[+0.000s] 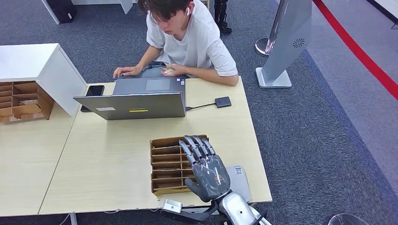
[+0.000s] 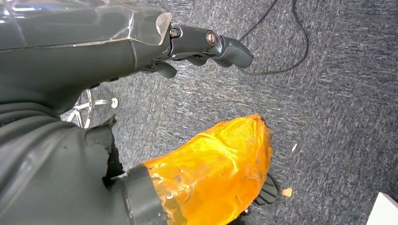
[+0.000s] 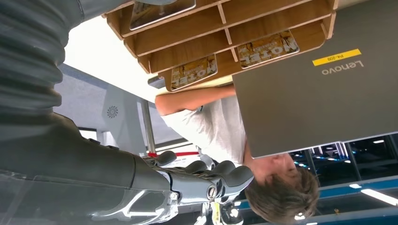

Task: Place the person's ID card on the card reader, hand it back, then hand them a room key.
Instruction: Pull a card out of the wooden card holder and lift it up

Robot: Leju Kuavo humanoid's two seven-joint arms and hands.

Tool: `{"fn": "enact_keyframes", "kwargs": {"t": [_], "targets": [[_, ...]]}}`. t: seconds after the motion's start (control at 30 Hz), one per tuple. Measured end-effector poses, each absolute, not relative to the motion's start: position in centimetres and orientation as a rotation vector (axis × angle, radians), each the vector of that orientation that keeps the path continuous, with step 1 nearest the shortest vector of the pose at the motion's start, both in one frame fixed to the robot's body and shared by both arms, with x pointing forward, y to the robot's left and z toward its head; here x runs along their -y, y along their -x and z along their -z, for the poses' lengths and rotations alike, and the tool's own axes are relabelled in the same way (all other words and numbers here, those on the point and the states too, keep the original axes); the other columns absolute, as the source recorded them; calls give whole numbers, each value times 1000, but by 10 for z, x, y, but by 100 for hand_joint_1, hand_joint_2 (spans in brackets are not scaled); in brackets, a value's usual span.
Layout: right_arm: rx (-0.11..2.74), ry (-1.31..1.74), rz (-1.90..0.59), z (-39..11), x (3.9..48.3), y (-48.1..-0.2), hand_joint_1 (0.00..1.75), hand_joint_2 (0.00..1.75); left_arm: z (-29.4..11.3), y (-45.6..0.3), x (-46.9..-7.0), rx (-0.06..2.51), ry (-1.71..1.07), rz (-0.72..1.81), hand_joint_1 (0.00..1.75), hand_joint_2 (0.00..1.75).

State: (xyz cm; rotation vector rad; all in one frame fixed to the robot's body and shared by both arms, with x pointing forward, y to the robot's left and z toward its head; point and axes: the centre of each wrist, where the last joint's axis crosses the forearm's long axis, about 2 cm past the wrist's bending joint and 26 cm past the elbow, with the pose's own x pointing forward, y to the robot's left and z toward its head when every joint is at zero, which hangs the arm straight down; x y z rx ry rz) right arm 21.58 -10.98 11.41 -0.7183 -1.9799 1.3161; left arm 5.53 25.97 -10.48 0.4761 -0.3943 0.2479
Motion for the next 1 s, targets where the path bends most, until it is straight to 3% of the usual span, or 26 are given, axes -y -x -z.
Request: {"fn": "enact_keyframes", "kwargs": {"t": [1.0], "targets": [[1894, 716, -1381, -103, 114, -216, 0, 175, 105, -55, -260, 395, -471, -237, 0, 0]]}}
